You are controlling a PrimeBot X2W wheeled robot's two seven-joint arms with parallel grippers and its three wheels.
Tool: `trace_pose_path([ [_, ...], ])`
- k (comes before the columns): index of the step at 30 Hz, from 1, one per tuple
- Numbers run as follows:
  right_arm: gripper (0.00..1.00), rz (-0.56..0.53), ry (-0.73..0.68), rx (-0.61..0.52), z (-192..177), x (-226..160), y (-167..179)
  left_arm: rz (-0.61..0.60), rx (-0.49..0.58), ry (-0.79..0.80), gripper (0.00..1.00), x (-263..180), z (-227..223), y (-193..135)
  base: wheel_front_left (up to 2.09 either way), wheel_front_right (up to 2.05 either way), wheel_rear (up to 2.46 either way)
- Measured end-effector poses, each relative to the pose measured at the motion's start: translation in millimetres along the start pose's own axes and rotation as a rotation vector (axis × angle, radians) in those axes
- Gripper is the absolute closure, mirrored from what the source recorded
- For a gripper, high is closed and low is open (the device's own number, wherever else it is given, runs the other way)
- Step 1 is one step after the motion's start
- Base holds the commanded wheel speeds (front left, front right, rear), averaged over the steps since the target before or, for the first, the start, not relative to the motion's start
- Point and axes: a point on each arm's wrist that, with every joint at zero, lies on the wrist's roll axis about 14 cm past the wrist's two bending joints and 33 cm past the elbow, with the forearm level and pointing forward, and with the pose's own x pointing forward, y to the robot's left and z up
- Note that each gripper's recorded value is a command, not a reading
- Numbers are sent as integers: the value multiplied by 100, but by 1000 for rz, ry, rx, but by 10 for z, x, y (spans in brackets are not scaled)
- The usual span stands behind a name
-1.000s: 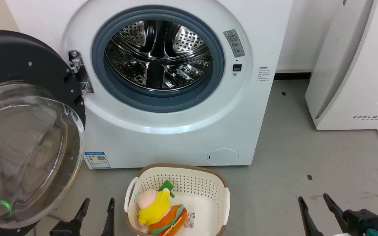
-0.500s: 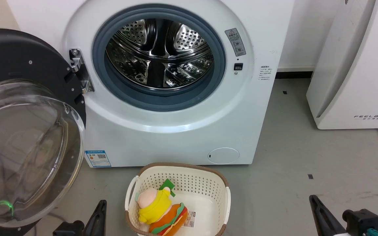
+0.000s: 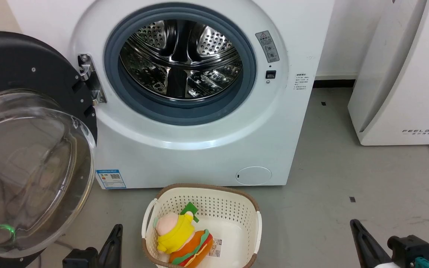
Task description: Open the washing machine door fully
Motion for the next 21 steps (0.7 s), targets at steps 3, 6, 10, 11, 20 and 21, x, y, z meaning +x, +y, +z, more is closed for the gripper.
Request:
trace_pose_path([
  [3, 100, 2, -10, -2, 35, 26, 3, 0, 3, 2, 100, 6, 2, -10, 0, 0, 0],
  [6, 100, 3, -10, -4, 34, 30, 6, 0, 7, -1, 100, 16, 15, -16, 0, 0, 0],
  [10, 100, 3, -8, -4, 30, 33, 8, 2, 8, 1, 100, 24, 21, -15, 0, 0, 0],
  [11, 100, 3, -9, -4, 32, 36, 8, 2, 10, -1, 100, 26, 25, -15, 0, 0, 0],
  [20, 100, 7, -23, -12, 82, 80, 17, 4, 19, -12, 100, 74, 92, -14, 0, 0, 0],
  [21, 100, 7, -23, -13, 79, 81, 18, 4, 21, -10, 100, 75, 90, -14, 0, 0, 0],
])
